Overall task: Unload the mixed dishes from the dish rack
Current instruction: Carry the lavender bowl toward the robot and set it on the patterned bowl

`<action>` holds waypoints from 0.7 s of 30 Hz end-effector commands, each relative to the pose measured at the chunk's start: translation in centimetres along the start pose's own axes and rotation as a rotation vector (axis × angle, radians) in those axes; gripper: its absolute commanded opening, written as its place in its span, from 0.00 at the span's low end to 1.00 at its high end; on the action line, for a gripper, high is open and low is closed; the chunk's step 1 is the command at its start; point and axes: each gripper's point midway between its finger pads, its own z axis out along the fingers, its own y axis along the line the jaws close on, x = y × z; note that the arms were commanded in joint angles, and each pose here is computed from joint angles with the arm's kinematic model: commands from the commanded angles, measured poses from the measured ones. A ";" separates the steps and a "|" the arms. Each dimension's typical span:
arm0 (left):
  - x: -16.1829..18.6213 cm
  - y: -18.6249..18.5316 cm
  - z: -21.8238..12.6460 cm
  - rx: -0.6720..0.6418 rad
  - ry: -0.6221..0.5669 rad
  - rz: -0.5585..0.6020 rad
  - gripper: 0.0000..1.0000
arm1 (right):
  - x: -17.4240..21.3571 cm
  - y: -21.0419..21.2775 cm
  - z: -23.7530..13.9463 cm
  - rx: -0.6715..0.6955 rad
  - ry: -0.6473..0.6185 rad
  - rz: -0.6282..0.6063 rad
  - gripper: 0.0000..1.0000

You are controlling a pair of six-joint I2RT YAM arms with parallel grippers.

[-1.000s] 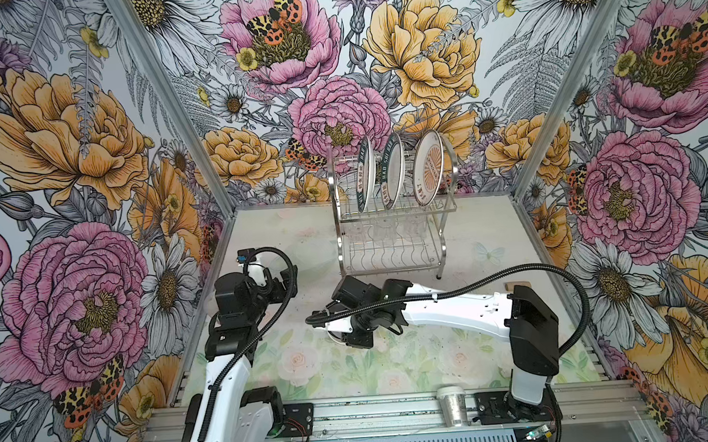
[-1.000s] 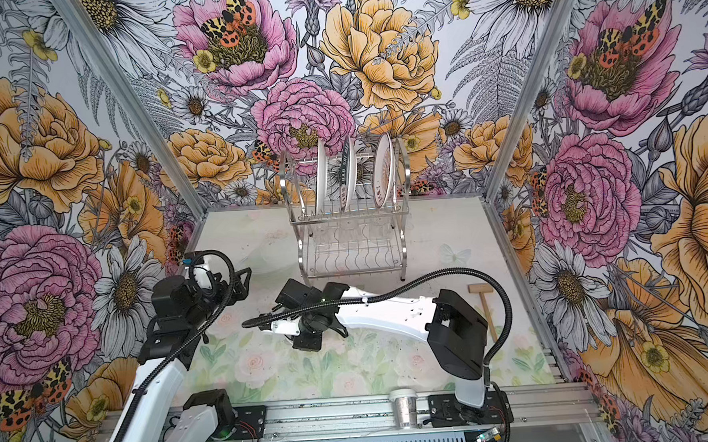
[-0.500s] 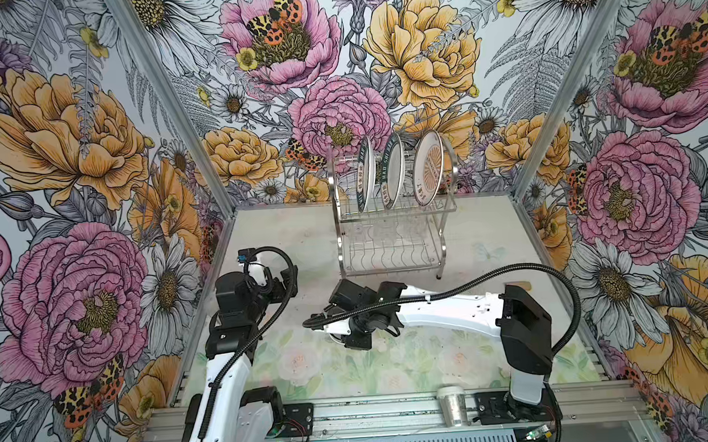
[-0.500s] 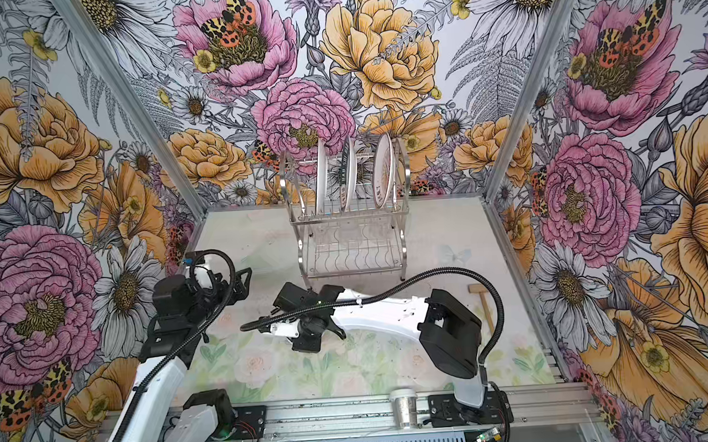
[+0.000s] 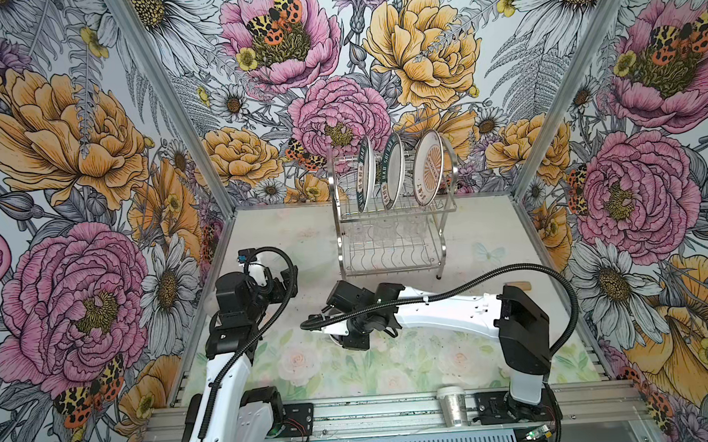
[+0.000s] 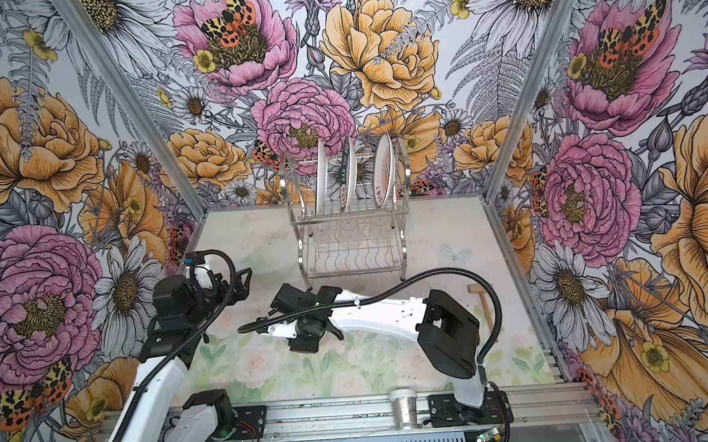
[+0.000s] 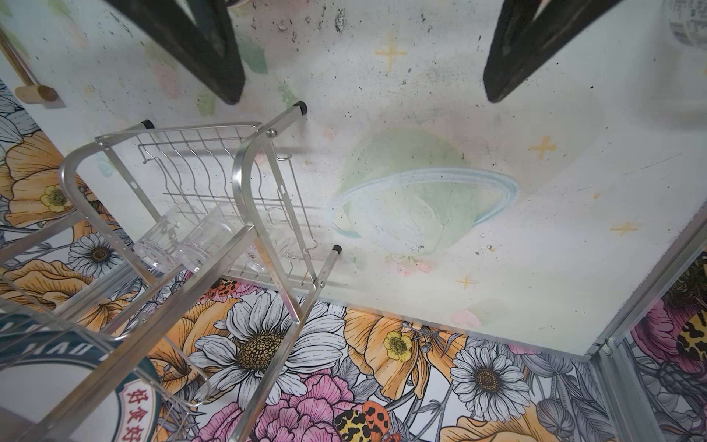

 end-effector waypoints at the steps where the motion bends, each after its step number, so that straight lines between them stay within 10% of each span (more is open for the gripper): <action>1: 0.1 0.0 -0.2 0.011 -0.008 0.005 0.99 | -1.9 -0.5 -0.8 0.032 -0.049 -0.009 0.29; 21: -1.2 -0.6 -0.8 0.027 -0.043 0.004 0.99 | -5.7 -4.5 -6.5 0.151 -0.284 0.146 0.49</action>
